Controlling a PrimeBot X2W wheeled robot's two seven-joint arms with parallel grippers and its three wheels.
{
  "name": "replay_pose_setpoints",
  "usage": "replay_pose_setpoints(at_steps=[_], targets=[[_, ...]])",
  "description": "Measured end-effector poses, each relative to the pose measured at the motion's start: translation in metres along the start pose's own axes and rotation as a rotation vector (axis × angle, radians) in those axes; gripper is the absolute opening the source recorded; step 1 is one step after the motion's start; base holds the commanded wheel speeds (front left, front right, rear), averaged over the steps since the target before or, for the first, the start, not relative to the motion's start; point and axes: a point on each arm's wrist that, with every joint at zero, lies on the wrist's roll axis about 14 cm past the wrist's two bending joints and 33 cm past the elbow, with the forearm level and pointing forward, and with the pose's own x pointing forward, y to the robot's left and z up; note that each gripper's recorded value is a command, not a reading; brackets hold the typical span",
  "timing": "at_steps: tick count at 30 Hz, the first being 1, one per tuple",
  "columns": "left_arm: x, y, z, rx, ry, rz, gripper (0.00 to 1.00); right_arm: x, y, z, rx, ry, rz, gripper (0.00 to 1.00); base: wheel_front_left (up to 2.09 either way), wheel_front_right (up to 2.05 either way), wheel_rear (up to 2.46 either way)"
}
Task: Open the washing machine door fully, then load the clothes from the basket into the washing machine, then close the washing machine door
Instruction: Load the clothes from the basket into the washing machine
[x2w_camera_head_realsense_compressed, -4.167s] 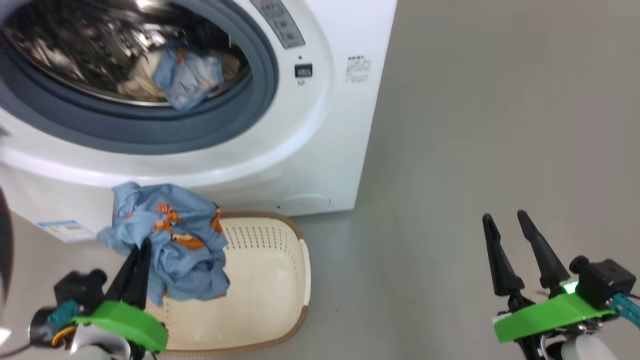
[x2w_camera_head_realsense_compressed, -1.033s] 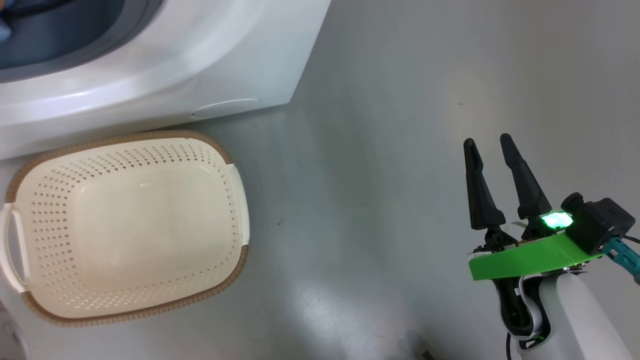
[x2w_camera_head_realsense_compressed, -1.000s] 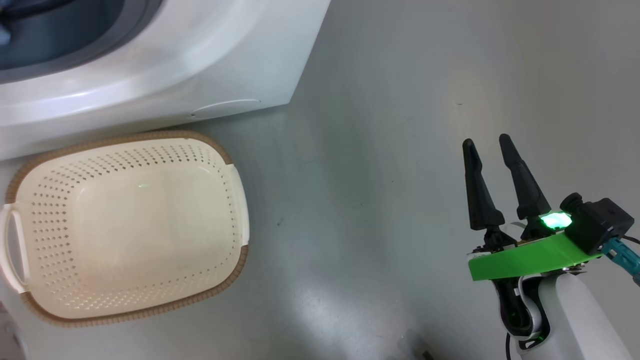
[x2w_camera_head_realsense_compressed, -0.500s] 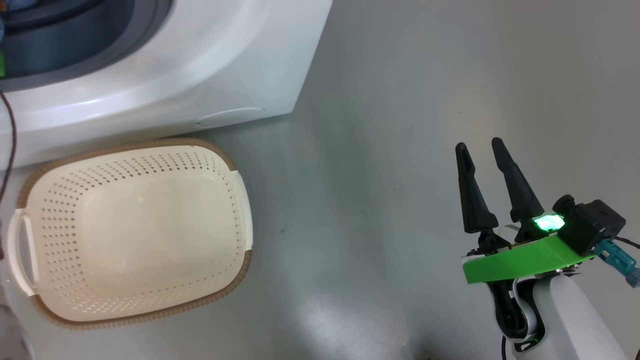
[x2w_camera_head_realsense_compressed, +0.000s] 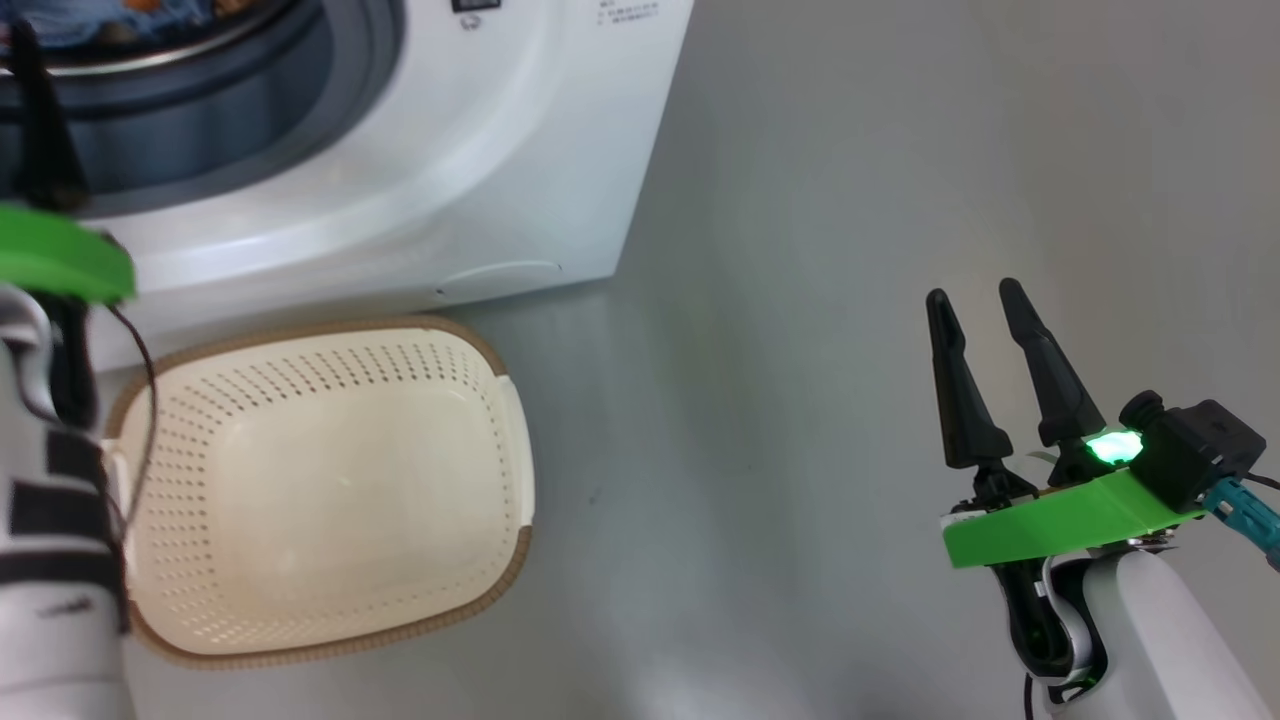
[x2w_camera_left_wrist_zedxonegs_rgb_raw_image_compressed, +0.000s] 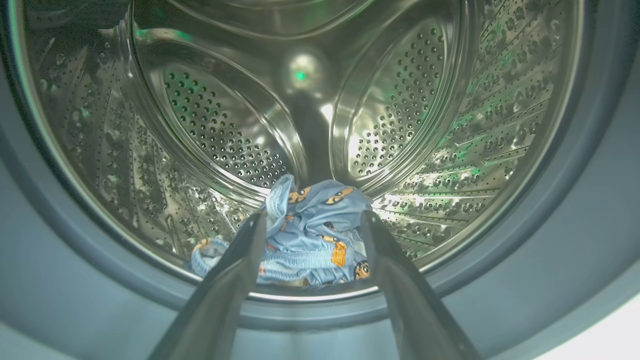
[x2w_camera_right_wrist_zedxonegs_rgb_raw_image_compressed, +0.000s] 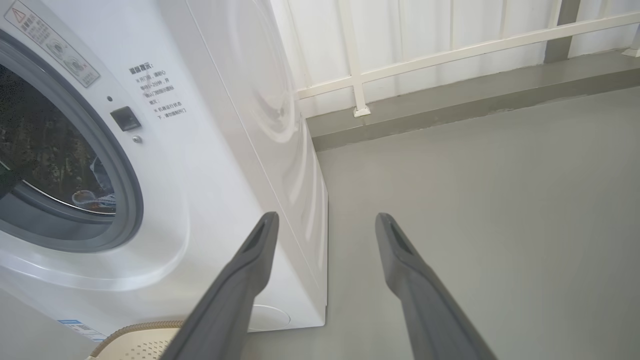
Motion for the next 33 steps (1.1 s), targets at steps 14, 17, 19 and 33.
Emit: replay_pose_setpoints(at_steps=[14, 17, 19, 33], targets=[[-0.084, 0.020, 0.013, -0.035, -0.038, 0.075, 1.00, -0.014, 0.015, 0.022, -0.006, -0.045, 0.051, 1.00, 0.00, 0.00, 0.00], [-0.100, 0.024, 0.016, -0.027, -0.044, 0.085, 1.00, -0.016, 0.019, 0.026, -0.006, -0.056, 0.064, 1.00, 0.00, 0.00, 0.00], [-0.110, 0.026, 0.019, -0.021, -0.053, 0.090, 1.00, -0.019, 0.020, 0.027, -0.005, -0.057, 0.069, 1.00, 0.00, 0.00, 0.00], [-0.176, 0.026, 0.030, 0.008, -0.071, 0.079, 1.00, -0.041, 0.025, 0.037, -0.024, -0.069, 0.096, 1.00, 0.00, 0.00, 0.00]])
